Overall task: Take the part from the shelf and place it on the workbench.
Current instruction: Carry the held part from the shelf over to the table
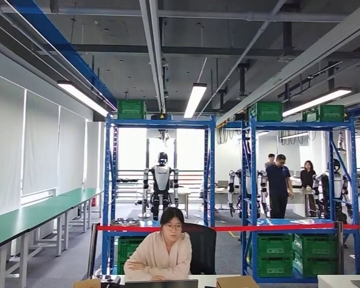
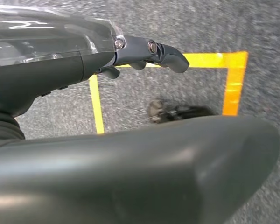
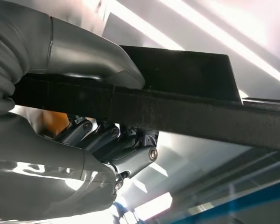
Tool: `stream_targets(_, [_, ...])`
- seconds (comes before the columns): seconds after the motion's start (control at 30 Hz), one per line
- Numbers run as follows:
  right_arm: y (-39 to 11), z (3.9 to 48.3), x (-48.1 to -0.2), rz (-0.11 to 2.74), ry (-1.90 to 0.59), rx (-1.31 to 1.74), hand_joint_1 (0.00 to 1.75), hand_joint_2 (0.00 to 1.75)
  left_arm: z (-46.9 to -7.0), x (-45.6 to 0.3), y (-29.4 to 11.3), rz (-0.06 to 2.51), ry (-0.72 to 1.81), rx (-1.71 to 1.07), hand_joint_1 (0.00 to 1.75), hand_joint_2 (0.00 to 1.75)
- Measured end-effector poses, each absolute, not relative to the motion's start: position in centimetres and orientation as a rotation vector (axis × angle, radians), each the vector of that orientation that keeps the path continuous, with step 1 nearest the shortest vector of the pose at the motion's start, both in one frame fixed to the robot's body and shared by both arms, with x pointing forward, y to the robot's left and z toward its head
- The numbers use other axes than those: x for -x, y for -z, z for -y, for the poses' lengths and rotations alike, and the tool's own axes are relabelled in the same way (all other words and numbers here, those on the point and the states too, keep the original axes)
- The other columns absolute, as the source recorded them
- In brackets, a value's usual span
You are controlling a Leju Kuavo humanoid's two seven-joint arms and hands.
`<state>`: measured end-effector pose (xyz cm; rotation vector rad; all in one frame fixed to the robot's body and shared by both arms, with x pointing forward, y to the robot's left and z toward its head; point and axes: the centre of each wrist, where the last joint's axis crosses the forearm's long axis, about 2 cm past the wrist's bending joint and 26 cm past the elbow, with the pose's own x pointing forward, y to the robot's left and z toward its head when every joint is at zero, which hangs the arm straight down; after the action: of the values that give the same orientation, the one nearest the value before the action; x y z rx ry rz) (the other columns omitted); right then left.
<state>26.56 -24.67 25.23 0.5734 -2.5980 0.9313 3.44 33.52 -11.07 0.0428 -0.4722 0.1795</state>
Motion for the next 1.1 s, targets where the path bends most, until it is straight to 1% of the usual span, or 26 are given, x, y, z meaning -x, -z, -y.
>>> stream_targets(0.13, [-27.4,24.9,-27.6,2.723,-0.993,-0.254,1.75,1.75,-33.5,-3.8,11.0,0.477,-0.155,-0.032,0.0,1.75])
stream_targets(0.3, [-29.9,26.0,-29.8,2.771,-1.062,0.164,1.75,1.75,-33.4,-4.7,10.9,0.489,-0.1,-0.015,0.0,1.75])
stream_targets(0.43, [-32.0,25.6,-33.1,2.633,-1.121,0.566,1.75,1.75,-33.2,-5.6,10.8,0.491,-0.062,-0.006,0.0,1.75])
stream_targets(0.57, [-35.3,22.2,-35.6,2.5,-1.145,0.808,1.75,1.75,-33.1,-6.6,10.7,0.497,-0.037,-0.002,0.0,1.75])
stream_targets(0.67, [-36.5,20.0,-37.5,2.38,-1.213,0.996,1.75,1.75,-33.0,-7.0,10.6,0.501,-0.026,0.005,0.0,1.75])
stream_targets(0.77, [-36.6,17.7,-39.4,2.218,-1.325,1.198,1.75,1.75,-32.9,-7.2,10.6,0.506,-0.012,0.015,0.0,1.75])
stream_targets(0.83, [-35.9,16.3,-40.4,2.132,-1.398,1.263,1.75,1.75,-32.9,-7.2,10.6,0.509,-0.004,0.016,0.0,1.75])
stream_targets(1.1, [-30.3,12.2,-42.1,1.878,-1.681,1.3,1.75,1.75,-32.6,-7.1,10.7,0.523,0.001,0.02,0.0,1.75])
